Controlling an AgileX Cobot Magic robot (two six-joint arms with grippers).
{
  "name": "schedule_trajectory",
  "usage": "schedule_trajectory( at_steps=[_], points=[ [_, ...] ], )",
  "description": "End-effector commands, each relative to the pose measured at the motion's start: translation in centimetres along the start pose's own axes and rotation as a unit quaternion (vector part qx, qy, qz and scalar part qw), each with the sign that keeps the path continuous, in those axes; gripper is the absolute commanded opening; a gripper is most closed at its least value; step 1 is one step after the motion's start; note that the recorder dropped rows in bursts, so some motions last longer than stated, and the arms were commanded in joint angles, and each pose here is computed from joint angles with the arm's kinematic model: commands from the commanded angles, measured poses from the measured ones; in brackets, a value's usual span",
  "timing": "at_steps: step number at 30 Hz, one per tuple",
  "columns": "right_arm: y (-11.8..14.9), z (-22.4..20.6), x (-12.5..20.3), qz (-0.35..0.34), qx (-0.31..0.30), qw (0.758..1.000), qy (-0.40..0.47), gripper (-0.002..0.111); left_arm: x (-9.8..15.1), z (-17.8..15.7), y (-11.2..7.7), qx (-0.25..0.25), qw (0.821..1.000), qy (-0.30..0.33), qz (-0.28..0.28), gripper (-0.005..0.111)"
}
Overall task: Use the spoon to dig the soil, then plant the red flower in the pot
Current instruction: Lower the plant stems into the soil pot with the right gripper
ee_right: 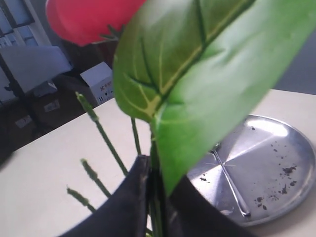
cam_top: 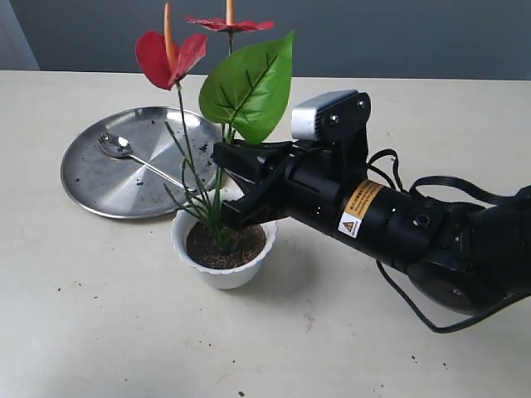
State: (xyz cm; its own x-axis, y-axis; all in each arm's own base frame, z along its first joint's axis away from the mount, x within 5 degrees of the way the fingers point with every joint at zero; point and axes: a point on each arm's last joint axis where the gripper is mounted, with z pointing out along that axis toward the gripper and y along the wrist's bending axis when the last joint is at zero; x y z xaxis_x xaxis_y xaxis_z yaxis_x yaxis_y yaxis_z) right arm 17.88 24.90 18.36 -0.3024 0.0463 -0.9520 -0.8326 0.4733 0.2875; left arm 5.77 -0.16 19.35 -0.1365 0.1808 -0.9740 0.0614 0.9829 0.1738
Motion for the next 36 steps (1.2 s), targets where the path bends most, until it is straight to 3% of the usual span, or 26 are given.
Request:
schedule_trajectory(
  at_steps=[1,36],
  points=[
    [-0.1,-0.2,2.1,-0.01,0.002,0.997,0.074,0.0,0.0,0.0,0.0,0.0,1.0,-0.003,-0.002,0.0],
    [-1.4,-2.7,4.2,-0.028,0.087,0.978,0.187,0.0,0.0,0.0,0.0,0.0,1.0,-0.005,-0.002,0.0]
  ],
)
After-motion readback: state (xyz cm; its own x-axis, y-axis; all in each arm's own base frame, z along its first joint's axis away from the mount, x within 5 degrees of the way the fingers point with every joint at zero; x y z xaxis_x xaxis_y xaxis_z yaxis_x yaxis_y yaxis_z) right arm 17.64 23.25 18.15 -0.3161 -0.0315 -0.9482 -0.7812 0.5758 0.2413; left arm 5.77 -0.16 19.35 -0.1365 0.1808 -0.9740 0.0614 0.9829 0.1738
